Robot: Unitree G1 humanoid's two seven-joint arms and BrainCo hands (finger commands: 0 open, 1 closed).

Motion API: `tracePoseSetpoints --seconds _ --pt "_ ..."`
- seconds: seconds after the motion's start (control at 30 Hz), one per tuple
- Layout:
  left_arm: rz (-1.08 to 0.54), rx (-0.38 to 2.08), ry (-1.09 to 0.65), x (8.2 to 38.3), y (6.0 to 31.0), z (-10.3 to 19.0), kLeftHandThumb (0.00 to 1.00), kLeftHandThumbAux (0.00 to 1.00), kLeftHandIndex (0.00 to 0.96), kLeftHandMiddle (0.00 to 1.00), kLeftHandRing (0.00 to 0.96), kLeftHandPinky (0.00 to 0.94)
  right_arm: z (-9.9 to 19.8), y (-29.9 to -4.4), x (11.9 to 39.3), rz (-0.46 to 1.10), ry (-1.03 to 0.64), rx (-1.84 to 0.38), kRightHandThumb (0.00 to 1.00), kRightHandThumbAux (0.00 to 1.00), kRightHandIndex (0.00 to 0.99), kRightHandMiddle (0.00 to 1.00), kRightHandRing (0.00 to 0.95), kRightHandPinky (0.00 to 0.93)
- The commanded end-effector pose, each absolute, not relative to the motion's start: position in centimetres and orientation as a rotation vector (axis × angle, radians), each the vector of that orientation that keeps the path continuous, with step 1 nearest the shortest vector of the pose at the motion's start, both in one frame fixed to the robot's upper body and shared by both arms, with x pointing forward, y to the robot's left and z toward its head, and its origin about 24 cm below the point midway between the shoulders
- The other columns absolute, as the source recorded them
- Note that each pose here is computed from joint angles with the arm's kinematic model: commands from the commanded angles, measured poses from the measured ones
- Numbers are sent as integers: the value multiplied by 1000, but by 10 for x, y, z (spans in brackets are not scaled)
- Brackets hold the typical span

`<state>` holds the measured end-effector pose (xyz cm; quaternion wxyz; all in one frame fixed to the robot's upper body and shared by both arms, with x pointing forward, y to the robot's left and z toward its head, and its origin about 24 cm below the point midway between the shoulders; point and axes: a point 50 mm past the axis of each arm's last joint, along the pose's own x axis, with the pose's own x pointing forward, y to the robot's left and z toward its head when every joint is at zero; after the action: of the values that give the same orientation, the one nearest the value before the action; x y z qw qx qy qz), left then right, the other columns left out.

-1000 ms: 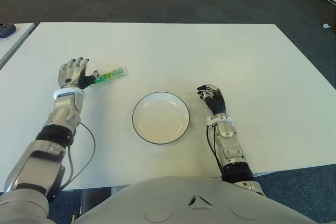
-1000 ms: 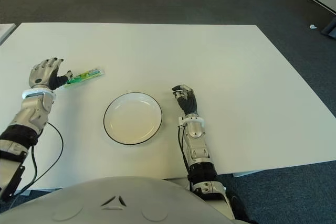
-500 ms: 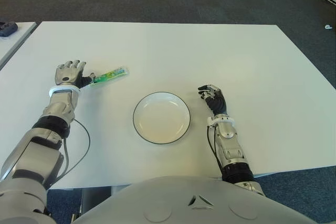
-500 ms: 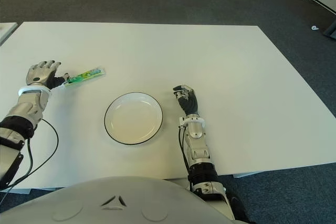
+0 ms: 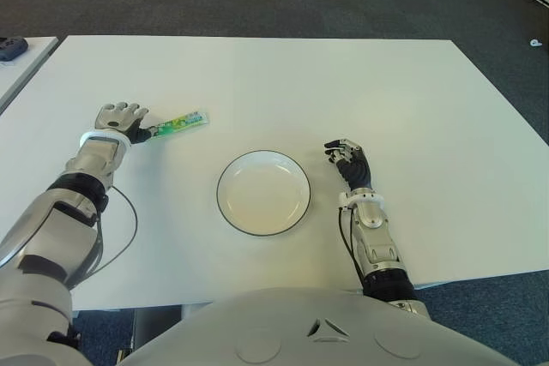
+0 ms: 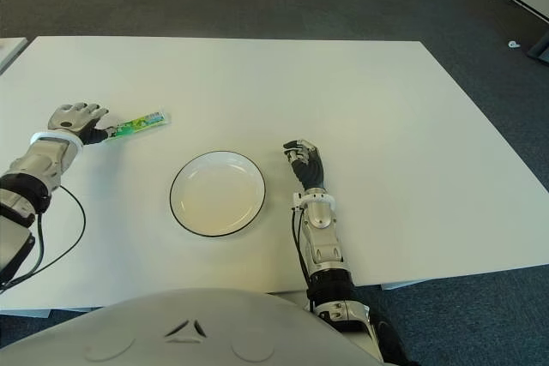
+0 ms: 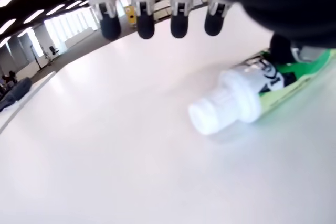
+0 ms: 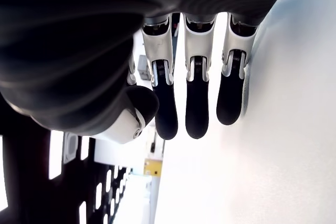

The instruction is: Put the toothpaste on the table into the plate.

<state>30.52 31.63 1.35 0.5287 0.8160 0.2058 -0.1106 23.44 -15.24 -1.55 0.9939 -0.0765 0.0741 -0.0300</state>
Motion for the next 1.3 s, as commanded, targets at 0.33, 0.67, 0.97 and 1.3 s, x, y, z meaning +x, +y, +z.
tracePoseSetpoints --seconds 0.33,0.67,0.97,1.3 --pt "-499 2084 486 299 318 13 465 126 0 0 0 0 -20 -151 229 -76 183 -140 708 733 416 398 384 399" --pt "-534 2094 381 301 316 27 445 144 0 0 0 0 -20 -151 228 -72 180 -143 709 733 417 400 386 403" --pt "-545 2059 223 296 315 34 452 151 0 0 0 0 -19 -150 227 -62 172 -144 707 733 416 398 385 400" --pt "-598 2010 30 287 298 42 457 153 0 0 0 0 -19 -151 226 -66 175 -148 708 733 417 402 386 399"
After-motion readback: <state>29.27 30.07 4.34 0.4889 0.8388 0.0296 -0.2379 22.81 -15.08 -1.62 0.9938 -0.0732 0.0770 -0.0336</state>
